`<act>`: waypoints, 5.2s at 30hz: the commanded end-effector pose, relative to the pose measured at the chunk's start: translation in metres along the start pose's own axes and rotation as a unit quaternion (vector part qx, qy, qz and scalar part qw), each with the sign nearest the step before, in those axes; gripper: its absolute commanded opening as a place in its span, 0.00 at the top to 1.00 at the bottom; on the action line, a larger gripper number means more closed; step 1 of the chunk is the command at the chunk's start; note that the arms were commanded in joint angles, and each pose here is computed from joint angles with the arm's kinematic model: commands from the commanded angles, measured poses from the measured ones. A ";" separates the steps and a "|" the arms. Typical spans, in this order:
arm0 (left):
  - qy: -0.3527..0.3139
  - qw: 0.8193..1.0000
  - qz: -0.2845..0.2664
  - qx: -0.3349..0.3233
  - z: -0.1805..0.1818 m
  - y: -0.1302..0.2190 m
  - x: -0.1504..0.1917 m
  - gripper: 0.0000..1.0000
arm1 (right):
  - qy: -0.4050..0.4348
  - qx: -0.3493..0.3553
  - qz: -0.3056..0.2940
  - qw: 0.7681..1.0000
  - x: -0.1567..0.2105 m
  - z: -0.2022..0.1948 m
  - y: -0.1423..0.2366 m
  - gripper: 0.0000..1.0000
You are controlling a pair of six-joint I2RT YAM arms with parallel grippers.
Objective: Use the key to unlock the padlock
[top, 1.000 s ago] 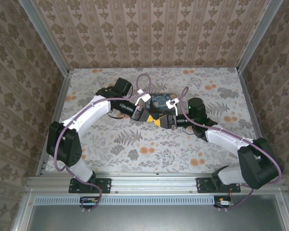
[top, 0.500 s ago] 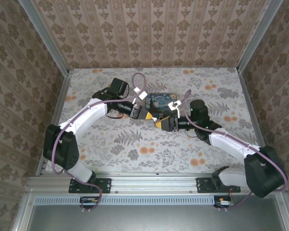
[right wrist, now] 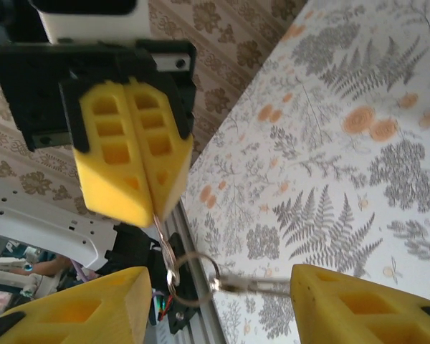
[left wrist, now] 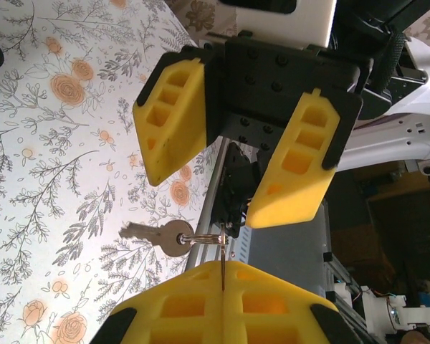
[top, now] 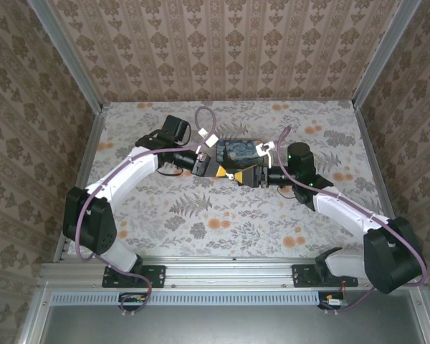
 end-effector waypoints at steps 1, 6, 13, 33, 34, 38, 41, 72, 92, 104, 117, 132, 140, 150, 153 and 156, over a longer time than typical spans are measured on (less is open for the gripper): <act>-0.020 1.000 -0.005 0.017 -0.012 0.004 0.000 1.00 | 0.018 -0.031 -0.017 0.999 -0.015 0.013 -0.007 0.50; -0.023 1.000 -0.008 0.019 -0.012 0.005 -0.003 1.00 | 0.012 -0.042 0.001 0.999 -0.010 0.013 -0.016 0.58; -0.022 1.000 -0.010 0.019 -0.011 0.006 -0.003 1.00 | 0.017 -0.056 0.009 0.998 -0.007 0.019 -0.018 0.70; -0.019 1.000 -0.016 0.016 -0.010 0.006 -0.002 1.00 | 0.011 -0.075 0.023 0.997 0.001 0.022 -0.024 0.79; -0.018 1.000 -0.017 0.016 -0.010 0.006 -0.002 1.00 | 0.011 -0.075 0.023 0.997 0.001 0.022 -0.024 0.78; -0.020 0.999 -0.023 0.019 -0.011 0.007 -0.005 1.00 | 0.011 -0.073 0.020 0.997 0.001 0.021 -0.024 0.76; -0.021 0.999 -0.026 0.021 -0.011 0.007 -0.006 1.00 | 0.015 -0.082 0.021 0.996 0.000 0.024 -0.025 0.76; 0.011 0.998 -0.064 0.018 0.004 0.018 -0.006 0.70 | 0.039 -0.063 0.019 0.997 0.008 0.024 -0.023 1.00; -0.001 0.999 -0.022 0.047 -0.001 -0.008 -0.003 0.96 | 0.038 -0.070 0.024 0.997 0.007 0.028 -0.023 1.00; -0.006 0.996 -0.073 0.040 0.002 0.002 -0.013 1.00 | 0.036 -0.066 0.009 0.997 0.006 0.029 -0.016 0.76; -0.011 0.995 -0.080 0.053 -0.003 0.006 -0.013 1.00 | 0.021 -0.060 0.006 0.998 0.000 0.021 -0.024 0.77; -0.004 0.991 -0.127 0.031 0.004 0.014 -0.019 1.00 | -0.048 -0.043 -0.073 0.995 -0.016 0.007 -0.016 0.51; -0.002 0.990 -0.138 0.026 0.007 0.017 -0.020 1.00 | -0.064 -0.066 -0.070 0.993 -0.014 0.011 -0.024 0.55; 0.000 0.989 -0.145 0.024 0.009 0.019 -0.021 1.00 | -0.074 -0.064 -0.058 0.993 -0.008 0.005 -0.032 0.62; 0.002 0.989 -0.145 0.023 0.010 0.018 -0.021 1.00 | -0.073 -0.065 -0.060 0.993 -0.009 0.006 -0.033 0.63; 0.005 0.989 -0.145 0.022 0.011 0.018 -0.020 1.00 | -0.072 -0.068 -0.062 0.993 -0.011 0.007 -0.032 0.67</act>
Point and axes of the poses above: each hand's point on the last joint's axis, 136 mm out from that joint toward the fingers, its own y axis back along the fingers, its own z axis along the line the jaws close on, x = y × z, the point moved 5 cm from there along y, back along the fingers, and after that the axes turned 2 degrees about y, right-handed, at the moved point
